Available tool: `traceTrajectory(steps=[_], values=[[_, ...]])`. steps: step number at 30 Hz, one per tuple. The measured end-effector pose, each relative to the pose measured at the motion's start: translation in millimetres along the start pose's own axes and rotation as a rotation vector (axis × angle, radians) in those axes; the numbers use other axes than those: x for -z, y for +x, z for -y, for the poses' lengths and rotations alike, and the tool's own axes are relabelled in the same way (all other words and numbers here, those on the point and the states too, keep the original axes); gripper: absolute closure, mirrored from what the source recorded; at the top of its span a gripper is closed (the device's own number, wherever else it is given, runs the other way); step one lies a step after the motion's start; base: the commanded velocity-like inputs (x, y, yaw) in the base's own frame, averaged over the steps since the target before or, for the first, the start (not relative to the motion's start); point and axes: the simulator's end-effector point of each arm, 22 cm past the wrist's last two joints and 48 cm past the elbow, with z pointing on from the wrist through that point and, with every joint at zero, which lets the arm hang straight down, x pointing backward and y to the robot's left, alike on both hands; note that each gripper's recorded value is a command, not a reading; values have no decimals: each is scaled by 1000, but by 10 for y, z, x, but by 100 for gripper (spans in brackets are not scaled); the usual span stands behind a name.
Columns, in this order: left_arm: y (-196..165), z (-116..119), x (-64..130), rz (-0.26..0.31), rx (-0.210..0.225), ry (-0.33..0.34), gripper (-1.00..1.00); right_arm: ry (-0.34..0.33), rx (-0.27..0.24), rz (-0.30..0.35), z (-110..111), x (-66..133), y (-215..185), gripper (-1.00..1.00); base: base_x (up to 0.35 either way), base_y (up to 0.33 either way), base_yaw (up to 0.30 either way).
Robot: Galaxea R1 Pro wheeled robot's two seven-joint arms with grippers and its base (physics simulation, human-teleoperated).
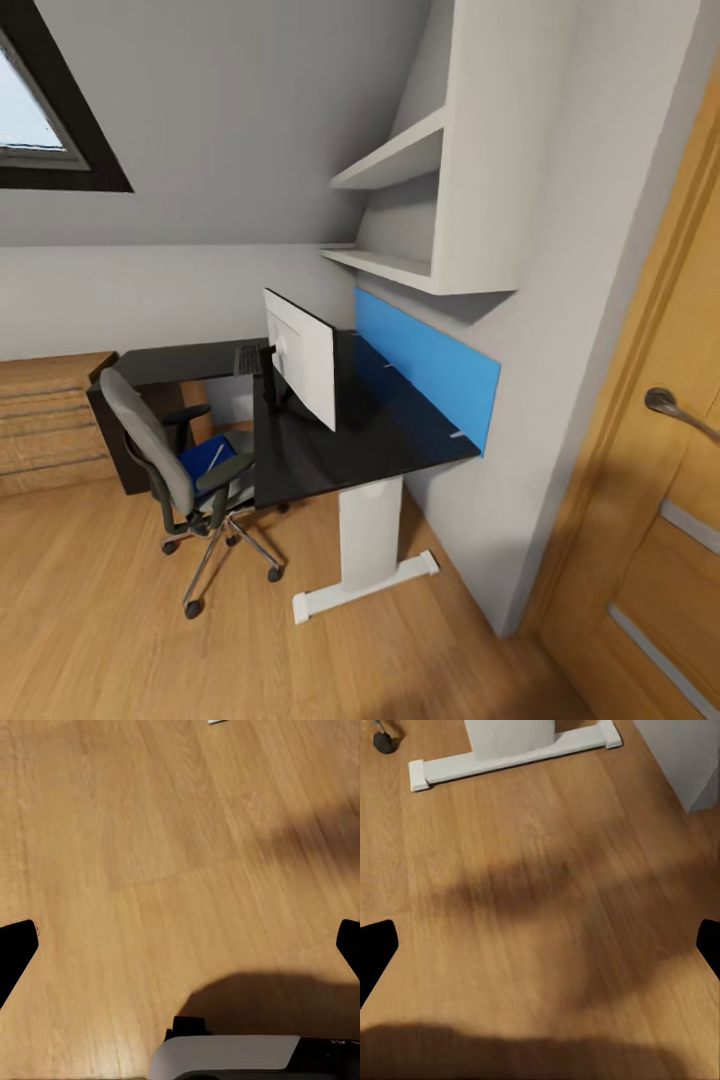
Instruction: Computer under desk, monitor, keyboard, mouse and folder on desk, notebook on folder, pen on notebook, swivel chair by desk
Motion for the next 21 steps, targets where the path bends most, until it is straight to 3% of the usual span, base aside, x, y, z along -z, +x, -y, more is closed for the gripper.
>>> traceTrajectory(steps=[3, 17, 21], values=[[-1, 2, 0, 1, 0, 0, -100, -16, 21, -5, -36, 8, 22, -100, 0, -2, 279], [-1, 3, 0, 1, 0, 0, -100, -19, 27, -6, -38, 11, 29, -100, 0, -38, 277], [2, 3, 1, 0, 0, 0, -100, -18, 28, -6, -29, 11, 29, -100, 0, -2, 136]])
